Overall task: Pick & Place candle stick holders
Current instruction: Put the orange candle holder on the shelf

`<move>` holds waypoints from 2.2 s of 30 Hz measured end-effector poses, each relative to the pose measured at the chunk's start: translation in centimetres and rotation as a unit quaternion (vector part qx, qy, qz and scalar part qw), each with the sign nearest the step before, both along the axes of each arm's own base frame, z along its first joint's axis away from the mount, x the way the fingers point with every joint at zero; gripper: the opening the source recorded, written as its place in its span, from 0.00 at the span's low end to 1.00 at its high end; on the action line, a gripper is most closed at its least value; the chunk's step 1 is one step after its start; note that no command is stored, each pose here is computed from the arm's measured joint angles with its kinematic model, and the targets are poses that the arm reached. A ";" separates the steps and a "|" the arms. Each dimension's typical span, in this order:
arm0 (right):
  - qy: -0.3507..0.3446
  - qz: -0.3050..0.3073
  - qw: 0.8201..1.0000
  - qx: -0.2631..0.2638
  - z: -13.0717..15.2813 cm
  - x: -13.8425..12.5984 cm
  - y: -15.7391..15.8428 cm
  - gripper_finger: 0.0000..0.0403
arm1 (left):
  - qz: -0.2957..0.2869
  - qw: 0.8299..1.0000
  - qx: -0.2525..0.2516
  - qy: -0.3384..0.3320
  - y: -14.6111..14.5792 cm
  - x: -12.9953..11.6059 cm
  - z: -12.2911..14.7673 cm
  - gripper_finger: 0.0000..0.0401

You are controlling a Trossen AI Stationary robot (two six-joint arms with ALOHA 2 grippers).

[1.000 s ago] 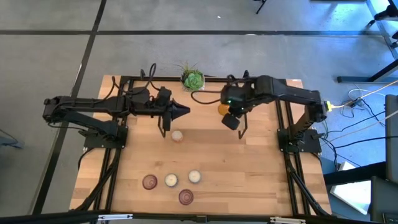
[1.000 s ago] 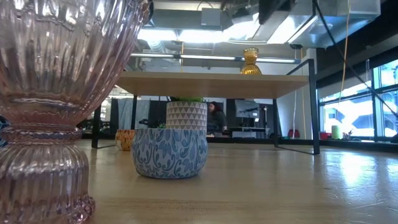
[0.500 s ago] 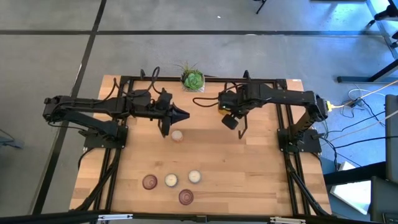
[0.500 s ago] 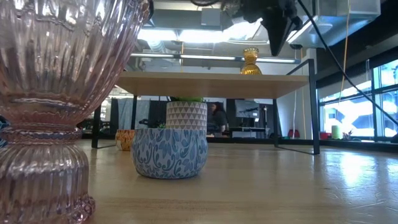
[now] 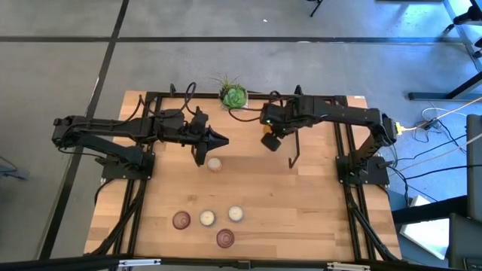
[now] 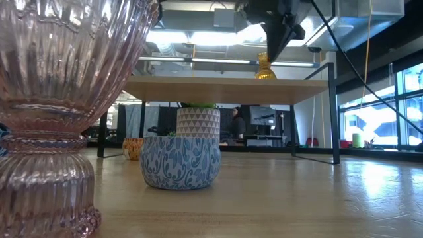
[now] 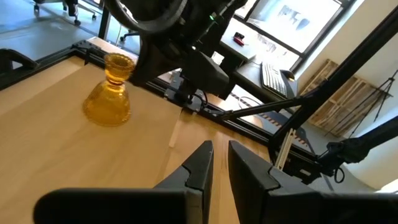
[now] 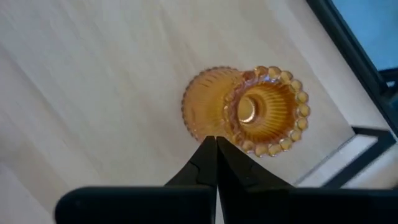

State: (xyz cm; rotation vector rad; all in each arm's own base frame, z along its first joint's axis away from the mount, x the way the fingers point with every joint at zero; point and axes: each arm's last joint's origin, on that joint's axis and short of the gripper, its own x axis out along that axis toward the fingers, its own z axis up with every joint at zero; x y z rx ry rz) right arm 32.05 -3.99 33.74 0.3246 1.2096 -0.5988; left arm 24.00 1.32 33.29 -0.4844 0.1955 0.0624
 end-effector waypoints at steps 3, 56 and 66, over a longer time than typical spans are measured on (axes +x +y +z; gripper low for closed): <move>-0.010 0.004 1.000 -0.001 0.1 0.2 -0.2 0.00 | 0.000 1.000 0.000 0.000 0.0 0.0 0.0 0.11; -0.017 -0.028 0.996 0.085 0.7 -2.0 -4.4 0.00 | 0.007 1.000 0.011 0.007 -0.1 0.0 -0.1 0.11; -0.048 -0.022 0.995 0.085 0.9 -1.4 -4.5 0.00 | 0.007 1.000 0.011 0.011 -0.1 0.0 -0.2 0.11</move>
